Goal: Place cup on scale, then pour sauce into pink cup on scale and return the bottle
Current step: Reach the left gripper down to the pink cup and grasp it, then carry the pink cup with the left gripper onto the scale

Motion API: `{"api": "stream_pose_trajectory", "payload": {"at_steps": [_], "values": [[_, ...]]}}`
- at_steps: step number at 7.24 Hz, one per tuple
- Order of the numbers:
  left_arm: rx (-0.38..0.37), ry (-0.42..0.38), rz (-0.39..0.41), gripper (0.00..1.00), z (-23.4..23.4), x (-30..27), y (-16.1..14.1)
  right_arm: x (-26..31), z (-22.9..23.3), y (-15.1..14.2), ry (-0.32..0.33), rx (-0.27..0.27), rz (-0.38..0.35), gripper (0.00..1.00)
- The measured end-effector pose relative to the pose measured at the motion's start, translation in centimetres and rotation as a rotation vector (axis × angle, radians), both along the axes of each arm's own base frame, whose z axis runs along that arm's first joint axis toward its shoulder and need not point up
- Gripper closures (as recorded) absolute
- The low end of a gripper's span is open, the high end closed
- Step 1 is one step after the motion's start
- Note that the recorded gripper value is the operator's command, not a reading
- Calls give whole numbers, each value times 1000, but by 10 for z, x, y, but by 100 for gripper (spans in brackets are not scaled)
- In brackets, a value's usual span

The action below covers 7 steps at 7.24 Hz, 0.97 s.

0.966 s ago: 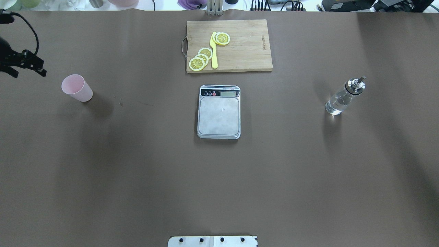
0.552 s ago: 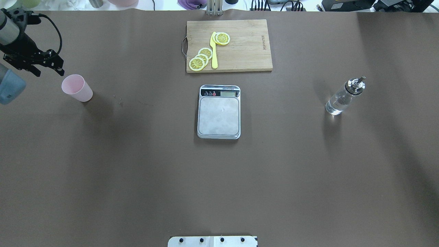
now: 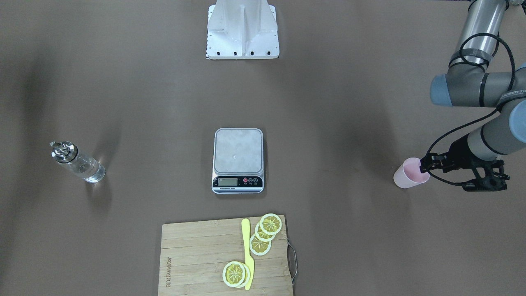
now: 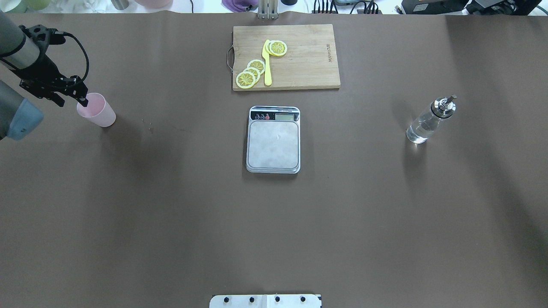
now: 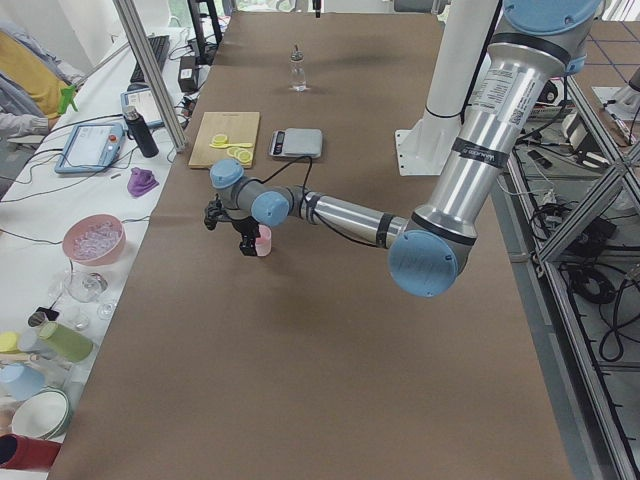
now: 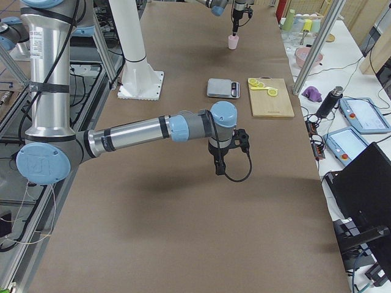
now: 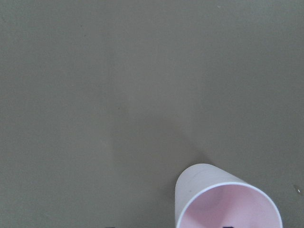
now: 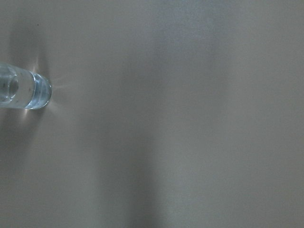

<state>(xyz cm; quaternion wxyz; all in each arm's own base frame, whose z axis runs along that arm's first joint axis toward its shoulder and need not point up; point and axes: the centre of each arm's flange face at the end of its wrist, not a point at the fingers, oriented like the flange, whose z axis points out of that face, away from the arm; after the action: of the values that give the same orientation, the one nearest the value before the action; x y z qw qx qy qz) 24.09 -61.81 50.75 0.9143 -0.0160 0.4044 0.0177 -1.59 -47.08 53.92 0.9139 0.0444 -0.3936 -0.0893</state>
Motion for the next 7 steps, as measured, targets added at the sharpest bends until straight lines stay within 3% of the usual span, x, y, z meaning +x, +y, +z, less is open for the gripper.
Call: {"api": "stream_pose_trajectory", "payload": {"at_steps": [2, 5, 7], "values": [[15, 10, 8, 100, 10, 6, -1, -1, 2, -1, 1, -4, -1, 0], [23, 22, 10, 100, 4, 10, -2, -1, 2, -1, -1, -3, -2, 0], [6, 75, -16, 100, -50, 20, -13, -1, 0, -2, -3, 0, -2, 0]]}}
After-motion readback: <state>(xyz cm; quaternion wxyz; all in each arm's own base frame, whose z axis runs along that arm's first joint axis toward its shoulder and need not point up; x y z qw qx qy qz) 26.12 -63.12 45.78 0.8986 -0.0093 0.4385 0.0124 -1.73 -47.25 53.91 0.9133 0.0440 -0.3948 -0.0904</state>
